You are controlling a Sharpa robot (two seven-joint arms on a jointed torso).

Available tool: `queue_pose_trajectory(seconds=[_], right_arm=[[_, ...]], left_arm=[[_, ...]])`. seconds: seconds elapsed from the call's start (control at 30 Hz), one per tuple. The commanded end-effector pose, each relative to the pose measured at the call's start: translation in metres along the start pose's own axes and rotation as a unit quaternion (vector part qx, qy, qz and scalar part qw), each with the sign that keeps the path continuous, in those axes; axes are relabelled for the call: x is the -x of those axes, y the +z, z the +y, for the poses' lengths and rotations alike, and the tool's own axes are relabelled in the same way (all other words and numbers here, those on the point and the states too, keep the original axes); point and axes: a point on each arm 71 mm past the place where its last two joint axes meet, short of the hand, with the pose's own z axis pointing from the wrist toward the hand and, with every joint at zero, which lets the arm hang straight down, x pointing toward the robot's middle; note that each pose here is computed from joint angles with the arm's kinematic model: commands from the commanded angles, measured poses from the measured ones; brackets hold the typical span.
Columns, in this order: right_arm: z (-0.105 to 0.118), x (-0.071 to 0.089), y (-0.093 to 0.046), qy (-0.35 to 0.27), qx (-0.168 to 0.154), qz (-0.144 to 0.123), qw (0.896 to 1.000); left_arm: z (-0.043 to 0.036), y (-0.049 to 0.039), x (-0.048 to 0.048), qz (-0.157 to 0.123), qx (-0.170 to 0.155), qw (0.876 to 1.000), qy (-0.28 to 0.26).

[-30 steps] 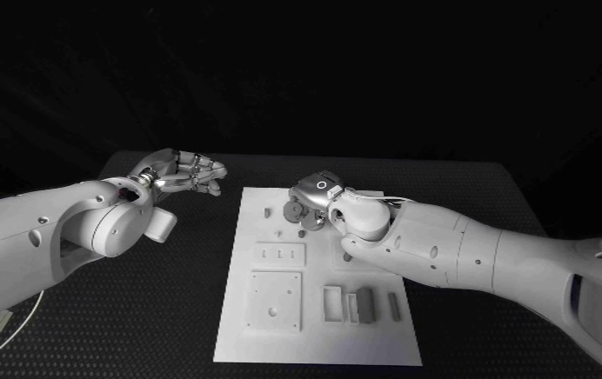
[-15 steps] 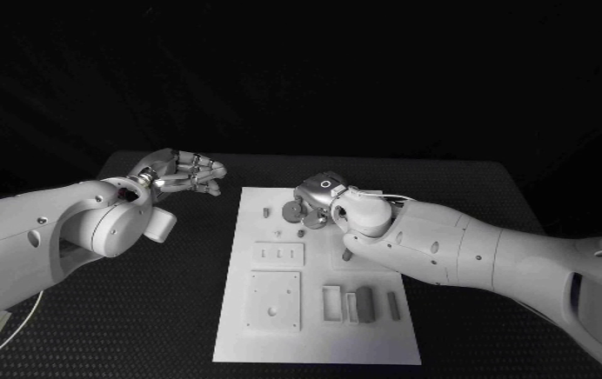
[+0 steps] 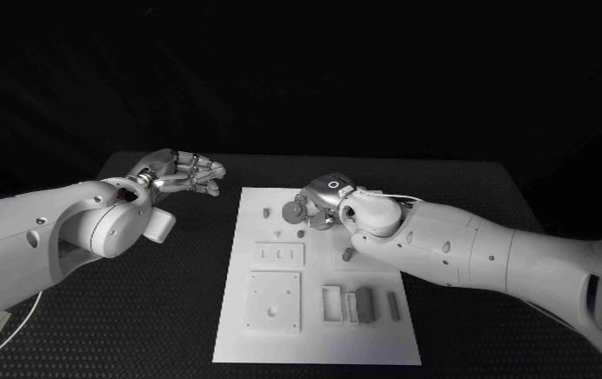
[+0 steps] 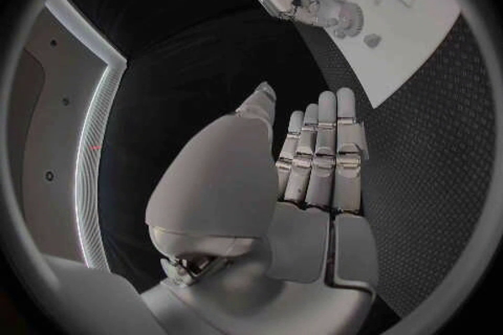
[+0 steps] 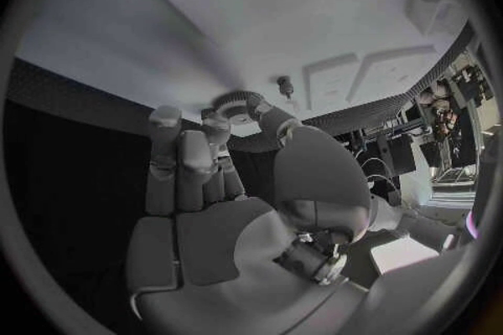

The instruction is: Assemble the parts on the task board

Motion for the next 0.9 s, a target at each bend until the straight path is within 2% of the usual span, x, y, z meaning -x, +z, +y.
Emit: queue_pose_trajectory(seconds=[0.03,0.17,0.2,0.3,0.43,0.5,0.6,0.67,0.77,0.9], right_arm=[[-0.007,0.009,-0.006,0.024,-0.002,-0.046,0.999],[-0.029,0.036,-0.016,0.072,-0.017,-0.104,0.992],[-0.034,0.041,-0.018,0.08,-0.018,-0.112,0.99],[-0.054,0.057,-0.025,0.108,-0.026,-0.121,0.986],[-0.079,0.069,-0.038,0.121,-0.035,-0.129,0.984],[-0.091,0.071,-0.043,0.134,-0.043,-0.125,0.982],[-0.111,0.066,-0.051,0.146,-0.046,-0.108,0.982],[-0.122,0.061,-0.054,0.153,-0.042,-0.092,0.983],[-0.136,0.05,-0.059,0.169,-0.023,-0.043,0.984],[-0.149,0.043,-0.066,0.17,-0.018,-0.025,0.985]], left_arm=[[-0.0012,0.0002,-0.0002,0.002,-0.005,1.0,0.001],[-0.0008,0.0002,0.0018,-0.002,-0.005,1.0,0.001],[-0.0007,-0.0001,0.002,-0.002,-0.005,1.0,0.001],[-0.0005,-0.0003,0.0022,-0.001,-0.005,1.0,0.001],[-0.0001,0.0006,0.0035,-0.002,-0.004,1.0,0.001],[0.0001,0.0015,0.004,-0.001,-0.004,1.0,0.002],[0.0005,0.003,0.005,-0.001,-0.004,1.0,0.002],[0.0009,0.0036,0.0055,0.0,-0.003,1.0,0.002],[0.0029,0.004,0.0052,0.002,-0.002,1.0,0.002],[0.0051,0.0043,0.0053,0.005,-0.002,1.0,0.001]])
